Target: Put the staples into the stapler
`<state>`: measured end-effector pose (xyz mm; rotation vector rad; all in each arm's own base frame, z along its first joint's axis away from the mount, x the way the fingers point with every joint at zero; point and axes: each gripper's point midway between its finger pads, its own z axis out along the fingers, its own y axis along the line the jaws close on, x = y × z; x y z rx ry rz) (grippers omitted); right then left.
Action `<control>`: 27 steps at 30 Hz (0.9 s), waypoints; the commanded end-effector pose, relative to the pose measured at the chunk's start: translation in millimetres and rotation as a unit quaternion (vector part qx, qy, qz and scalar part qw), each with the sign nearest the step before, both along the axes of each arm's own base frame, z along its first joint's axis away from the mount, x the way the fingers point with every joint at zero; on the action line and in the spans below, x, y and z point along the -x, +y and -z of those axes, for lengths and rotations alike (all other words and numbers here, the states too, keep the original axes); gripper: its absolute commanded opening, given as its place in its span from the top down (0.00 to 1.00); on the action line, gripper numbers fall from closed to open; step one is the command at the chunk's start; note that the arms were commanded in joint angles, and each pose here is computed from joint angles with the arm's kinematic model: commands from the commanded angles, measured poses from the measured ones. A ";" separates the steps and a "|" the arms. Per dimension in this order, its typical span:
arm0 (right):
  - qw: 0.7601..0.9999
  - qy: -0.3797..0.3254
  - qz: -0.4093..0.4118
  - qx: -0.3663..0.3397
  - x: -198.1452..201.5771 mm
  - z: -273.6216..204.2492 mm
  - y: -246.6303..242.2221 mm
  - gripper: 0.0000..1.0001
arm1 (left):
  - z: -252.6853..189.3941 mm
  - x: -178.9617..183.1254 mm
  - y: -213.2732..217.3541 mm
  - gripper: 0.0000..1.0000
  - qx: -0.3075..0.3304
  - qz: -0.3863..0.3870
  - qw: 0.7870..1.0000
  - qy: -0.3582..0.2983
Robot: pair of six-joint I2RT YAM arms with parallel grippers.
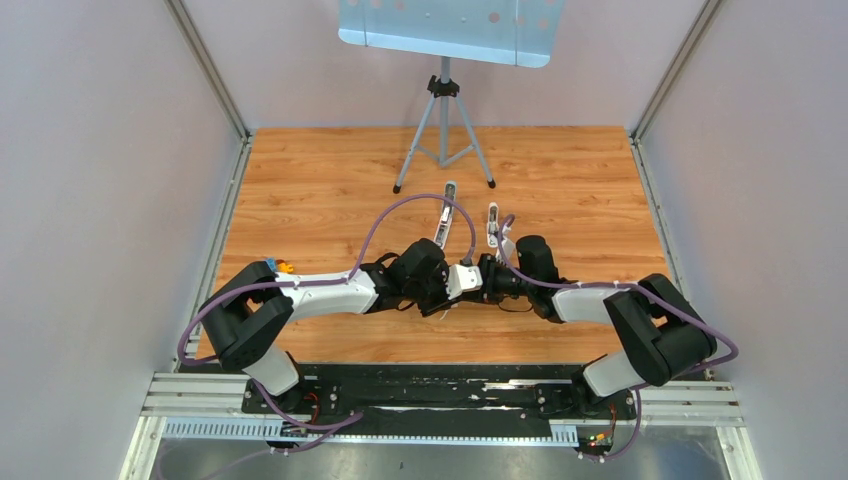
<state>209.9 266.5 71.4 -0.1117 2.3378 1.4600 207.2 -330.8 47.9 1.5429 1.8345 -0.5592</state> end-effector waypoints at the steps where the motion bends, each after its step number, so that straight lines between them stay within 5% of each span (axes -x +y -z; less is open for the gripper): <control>1: 1.000 -0.001 -0.020 -0.013 6.9 -3.1 7.3 0.67 | -17.7 -1.7 -8.8 0.68 0.030 0.013 0.999 -0.014; 27: 0.997 0.034 -0.031 -0.056 12.9 -6.3 16.9 0.67 | -40.8 -9.7 -9.1 0.68 0.065 0.004 0.996 -0.060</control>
